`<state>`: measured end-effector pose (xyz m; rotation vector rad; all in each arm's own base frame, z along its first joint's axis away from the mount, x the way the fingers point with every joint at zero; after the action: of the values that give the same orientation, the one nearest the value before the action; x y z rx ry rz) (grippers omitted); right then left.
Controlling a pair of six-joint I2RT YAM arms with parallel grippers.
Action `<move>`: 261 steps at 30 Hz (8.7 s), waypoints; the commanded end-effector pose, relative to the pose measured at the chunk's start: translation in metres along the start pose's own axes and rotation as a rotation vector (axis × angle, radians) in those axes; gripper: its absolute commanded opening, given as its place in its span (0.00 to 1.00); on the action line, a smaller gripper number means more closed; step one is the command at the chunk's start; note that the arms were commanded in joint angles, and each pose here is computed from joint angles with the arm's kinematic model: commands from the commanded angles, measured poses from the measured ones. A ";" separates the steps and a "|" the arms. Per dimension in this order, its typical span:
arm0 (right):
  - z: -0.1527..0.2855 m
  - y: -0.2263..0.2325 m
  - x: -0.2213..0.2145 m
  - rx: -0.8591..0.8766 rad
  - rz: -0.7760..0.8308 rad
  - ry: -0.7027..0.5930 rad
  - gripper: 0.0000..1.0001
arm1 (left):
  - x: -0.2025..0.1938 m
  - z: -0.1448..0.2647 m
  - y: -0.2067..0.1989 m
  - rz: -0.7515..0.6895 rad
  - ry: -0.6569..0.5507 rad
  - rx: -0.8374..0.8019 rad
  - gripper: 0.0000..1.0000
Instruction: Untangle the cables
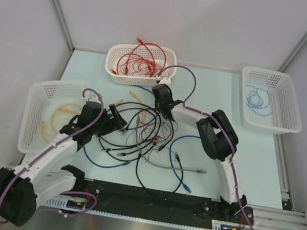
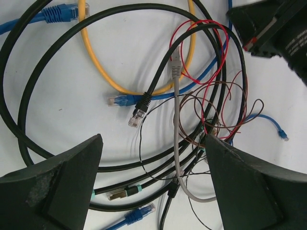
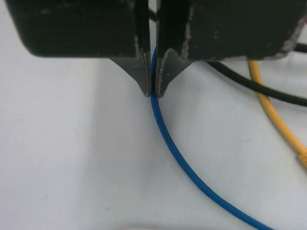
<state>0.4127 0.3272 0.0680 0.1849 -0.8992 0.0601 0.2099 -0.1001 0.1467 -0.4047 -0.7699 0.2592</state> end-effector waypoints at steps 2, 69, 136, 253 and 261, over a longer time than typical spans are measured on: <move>0.058 -0.024 0.005 -0.093 0.024 0.050 0.00 | 0.003 0.008 -0.005 0.017 -0.039 -0.037 0.92; 0.271 -0.416 0.220 -0.874 -0.813 -0.804 0.00 | -0.025 0.003 -0.007 0.018 0.064 -0.168 0.93; 0.243 -0.071 -0.062 -0.003 -0.233 0.175 0.70 | -0.024 0.037 -0.065 -0.294 0.037 -0.197 0.93; 0.283 -0.013 -0.033 0.375 -0.171 0.235 0.42 | 0.003 0.098 -0.123 -0.315 -0.258 -0.623 0.97; 0.293 -0.044 -0.045 0.141 -0.073 0.232 0.54 | 0.003 0.091 -0.117 -0.307 -0.264 -0.565 0.98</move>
<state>0.1671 0.2499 0.2020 0.4714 -0.6250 0.0816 0.1539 -0.1789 0.2529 -0.7820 -1.1159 -0.2025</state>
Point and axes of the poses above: each gripper's point midway between its finger pads, its own z axis back along the fingers, its own y axis along the line the jaws close on, x = y × z, the point moved 7 cm from there along z, back along the fingers, and after that the axes turned 10 degrees about -z, right-handed, at the moved point
